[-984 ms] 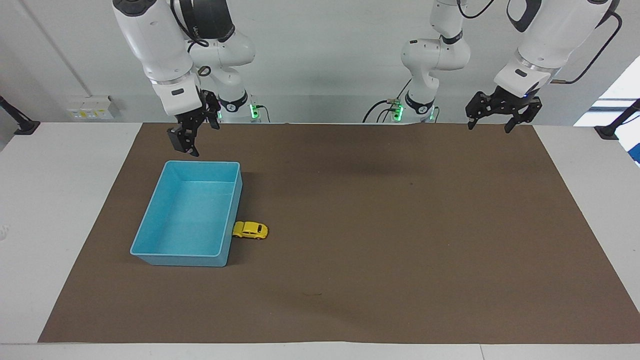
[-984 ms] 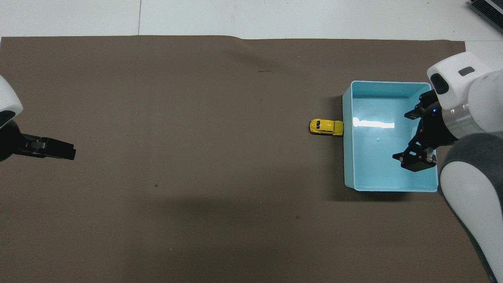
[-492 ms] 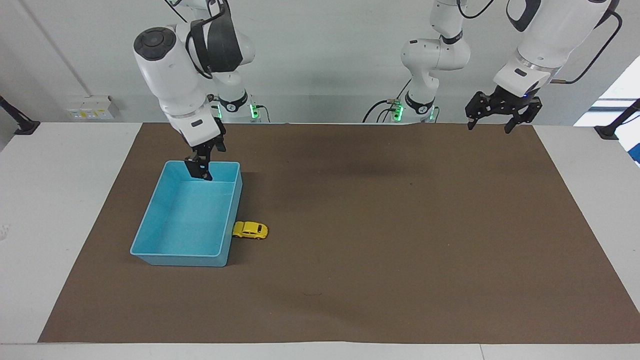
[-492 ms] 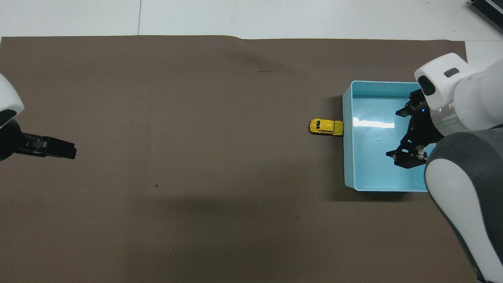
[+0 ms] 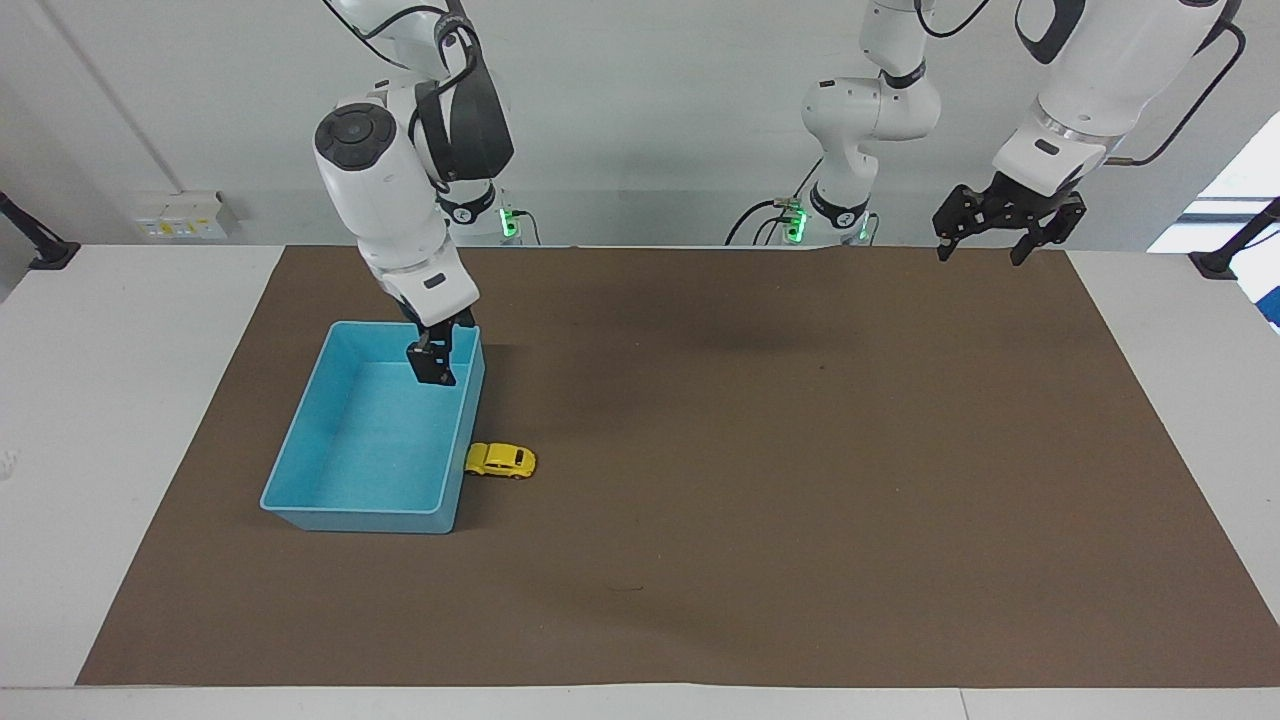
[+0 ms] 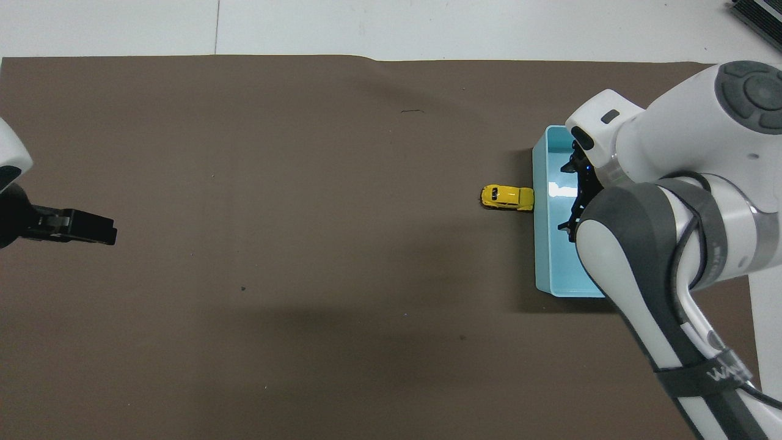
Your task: Wind up and store yellow beetle car
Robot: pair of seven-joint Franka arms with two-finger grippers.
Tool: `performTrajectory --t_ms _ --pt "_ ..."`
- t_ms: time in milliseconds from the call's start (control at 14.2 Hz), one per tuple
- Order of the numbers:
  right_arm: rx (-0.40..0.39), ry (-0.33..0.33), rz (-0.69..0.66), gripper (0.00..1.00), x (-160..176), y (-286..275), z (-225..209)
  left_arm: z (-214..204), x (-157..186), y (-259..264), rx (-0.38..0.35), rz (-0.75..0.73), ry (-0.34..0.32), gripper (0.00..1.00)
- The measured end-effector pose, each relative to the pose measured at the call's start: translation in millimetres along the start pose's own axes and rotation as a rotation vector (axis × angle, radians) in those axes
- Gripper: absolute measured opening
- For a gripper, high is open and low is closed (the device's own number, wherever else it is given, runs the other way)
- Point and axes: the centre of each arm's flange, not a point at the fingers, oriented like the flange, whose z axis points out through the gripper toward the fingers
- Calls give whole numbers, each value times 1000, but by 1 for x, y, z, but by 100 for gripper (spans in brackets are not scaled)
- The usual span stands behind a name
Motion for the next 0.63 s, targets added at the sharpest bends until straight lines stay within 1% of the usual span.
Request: performTrajectory --t_ms 211,422,632 --pt "-8 2 -29 100 6 7 14 0 0 -1 0 -25 -1 100" --pt "5 -2 -58 100 19 7 28 0 0 -14 -1 -55 1 100" --pt "-7 1 -90 100 26 14 52 -1 0 -18 -1 -64 2 100"
